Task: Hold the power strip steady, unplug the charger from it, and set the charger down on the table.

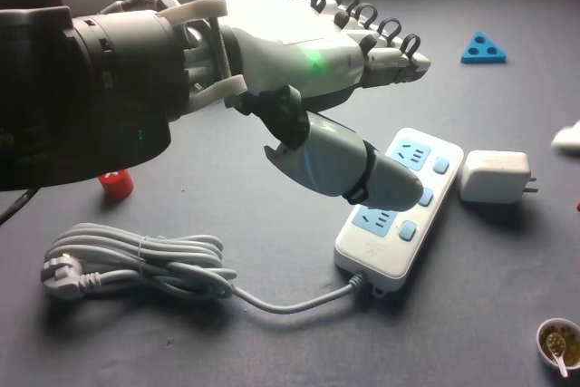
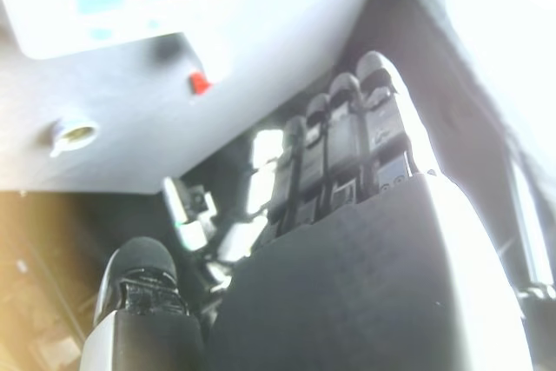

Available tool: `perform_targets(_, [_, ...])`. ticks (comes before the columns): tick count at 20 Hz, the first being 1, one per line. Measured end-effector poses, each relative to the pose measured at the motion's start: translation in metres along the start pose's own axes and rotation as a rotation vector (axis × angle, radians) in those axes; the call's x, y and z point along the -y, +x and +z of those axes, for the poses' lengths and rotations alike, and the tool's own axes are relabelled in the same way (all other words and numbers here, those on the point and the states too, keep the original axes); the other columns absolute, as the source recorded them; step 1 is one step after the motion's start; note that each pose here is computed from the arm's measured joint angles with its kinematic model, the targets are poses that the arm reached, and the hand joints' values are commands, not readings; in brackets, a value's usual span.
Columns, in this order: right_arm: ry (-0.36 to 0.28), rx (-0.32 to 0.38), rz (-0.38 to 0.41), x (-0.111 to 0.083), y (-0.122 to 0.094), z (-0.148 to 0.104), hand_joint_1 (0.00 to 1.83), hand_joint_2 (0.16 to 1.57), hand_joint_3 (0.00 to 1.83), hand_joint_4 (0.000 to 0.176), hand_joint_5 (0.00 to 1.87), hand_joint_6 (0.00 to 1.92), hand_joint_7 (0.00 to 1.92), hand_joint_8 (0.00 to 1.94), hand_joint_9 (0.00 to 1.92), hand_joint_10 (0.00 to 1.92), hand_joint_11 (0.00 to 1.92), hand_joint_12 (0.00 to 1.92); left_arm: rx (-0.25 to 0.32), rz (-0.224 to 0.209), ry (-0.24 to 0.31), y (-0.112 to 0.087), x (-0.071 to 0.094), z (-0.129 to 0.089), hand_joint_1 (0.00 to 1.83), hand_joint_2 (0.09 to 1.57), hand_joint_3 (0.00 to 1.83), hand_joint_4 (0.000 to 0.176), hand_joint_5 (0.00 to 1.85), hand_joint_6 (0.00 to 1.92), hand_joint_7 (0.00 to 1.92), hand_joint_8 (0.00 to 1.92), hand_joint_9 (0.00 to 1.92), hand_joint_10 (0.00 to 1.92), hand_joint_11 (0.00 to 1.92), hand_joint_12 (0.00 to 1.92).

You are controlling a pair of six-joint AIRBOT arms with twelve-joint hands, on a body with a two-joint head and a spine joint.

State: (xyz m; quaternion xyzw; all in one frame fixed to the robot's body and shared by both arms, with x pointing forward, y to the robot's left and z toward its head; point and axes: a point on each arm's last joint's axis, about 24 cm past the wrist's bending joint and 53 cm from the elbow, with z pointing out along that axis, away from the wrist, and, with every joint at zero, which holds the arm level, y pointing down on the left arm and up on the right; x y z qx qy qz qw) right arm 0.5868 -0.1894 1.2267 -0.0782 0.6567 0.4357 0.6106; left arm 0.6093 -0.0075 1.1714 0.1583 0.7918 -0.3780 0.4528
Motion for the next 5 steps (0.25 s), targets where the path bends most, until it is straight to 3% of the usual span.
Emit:
perform_targets(2, [-0.016,-0.054,-0.077,-0.0088,0.0134,-0.0016,0.62,1.01,0.01,0.000,0.32,0.00,0.39,0.00,0.37,0.00,0.21,0.39,0.003,0.001,0.009,-0.0013,0.0027,-0.0011,0.00,1.06,0.00,0.000,0.04,0.00,0.07,0.00,0.07,0.00,0.01,0.15])
perform_targets(5, [-0.022,-0.083,-0.159,-0.0104,0.0150,-0.0047,0.64,1.01,0.00,0.000,0.33,0.00,0.40,0.00,0.38,0.00,0.22,0.40,0.002,0.001,0.008,-0.0004,0.0035,-0.0023,0.00,1.07,0.00,0.000,0.04,0.00,0.06,0.00,0.05,0.00,0.00,0.12])
